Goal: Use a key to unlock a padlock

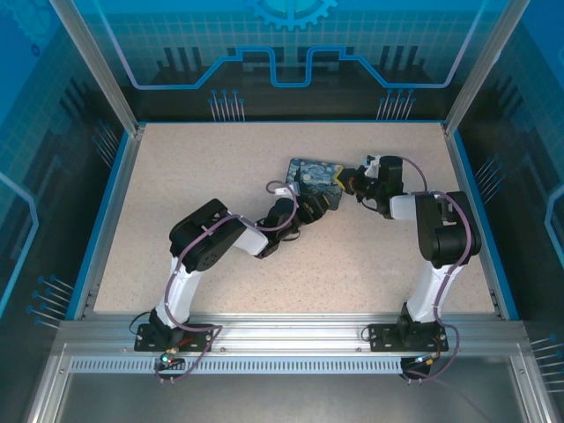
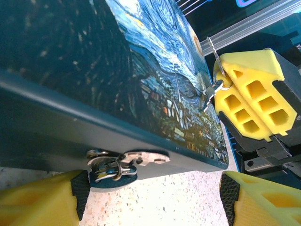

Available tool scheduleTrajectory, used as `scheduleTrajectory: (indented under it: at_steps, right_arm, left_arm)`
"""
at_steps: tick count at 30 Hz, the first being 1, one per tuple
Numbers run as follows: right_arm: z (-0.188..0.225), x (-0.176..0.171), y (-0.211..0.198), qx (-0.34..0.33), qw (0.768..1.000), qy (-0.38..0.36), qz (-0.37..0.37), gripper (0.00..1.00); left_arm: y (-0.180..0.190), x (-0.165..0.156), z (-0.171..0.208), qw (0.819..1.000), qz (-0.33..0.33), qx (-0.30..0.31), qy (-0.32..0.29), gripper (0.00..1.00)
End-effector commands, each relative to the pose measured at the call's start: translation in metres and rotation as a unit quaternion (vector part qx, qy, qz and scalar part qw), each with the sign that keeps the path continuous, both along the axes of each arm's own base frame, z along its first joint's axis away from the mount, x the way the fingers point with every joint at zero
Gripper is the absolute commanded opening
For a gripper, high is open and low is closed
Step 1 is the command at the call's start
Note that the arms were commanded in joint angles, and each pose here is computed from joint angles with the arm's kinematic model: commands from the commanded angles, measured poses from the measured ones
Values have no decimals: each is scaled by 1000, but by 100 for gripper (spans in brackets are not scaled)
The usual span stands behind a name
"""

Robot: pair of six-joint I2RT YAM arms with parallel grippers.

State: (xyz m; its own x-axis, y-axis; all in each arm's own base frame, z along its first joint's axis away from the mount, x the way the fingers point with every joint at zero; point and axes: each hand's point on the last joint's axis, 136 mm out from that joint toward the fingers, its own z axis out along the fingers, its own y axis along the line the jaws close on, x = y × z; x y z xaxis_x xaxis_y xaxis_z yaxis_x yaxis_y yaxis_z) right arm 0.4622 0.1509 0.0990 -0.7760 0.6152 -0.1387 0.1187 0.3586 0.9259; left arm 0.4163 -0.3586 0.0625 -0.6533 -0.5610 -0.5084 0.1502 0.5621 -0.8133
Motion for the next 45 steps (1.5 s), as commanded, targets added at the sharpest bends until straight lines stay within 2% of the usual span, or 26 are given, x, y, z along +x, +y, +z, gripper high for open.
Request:
scheduleTrajectory:
  at_steps: [1,6,10,14,17,21,25,28,32,38,45]
  right_arm:
    - [-34,-9,1,-14,998,53,1,0]
    - [-32,-9,2,-13,999,52,2,0]
    - [-31,-9,1,-13,999,51,1,0]
    - [-31,-9,0,-14,999,51,1,0]
    - [-31,-10,0,-14,999,52,1,0]
    - [-31,-10,0,-14,999,52,1,0]
    - [-32,-11,0,-16,998,53,1,0]
    - [-33,-11,-1,-17,998,55,1,0]
    - [-35,-12,0,-17,998,56,1,0]
    - [-34,-11,0,-17,998,56,2,0]
    - [-35,-11,1,-17,998,56,3,0]
  left_arm:
    - [4,3,-11,997,-7,82,12,75]
    - [13,-1,-21,981,-20,194,19,76]
    - [22,0,-32,971,-12,236,33,77]
    - [26,0,-38,968,-5,250,38,77]
    - [28,2,-44,957,-2,286,47,77]
    - [22,3,-44,949,-16,313,41,78]
    - [3,2,-37,958,-53,281,20,79]
    - [-13,-3,-18,973,-79,216,-15,80]
    - [-15,-4,4,988,-70,132,-39,80]
    - [-11,2,15,996,-52,59,-36,79]
    - [-16,1,26,997,-60,31,-40,79]
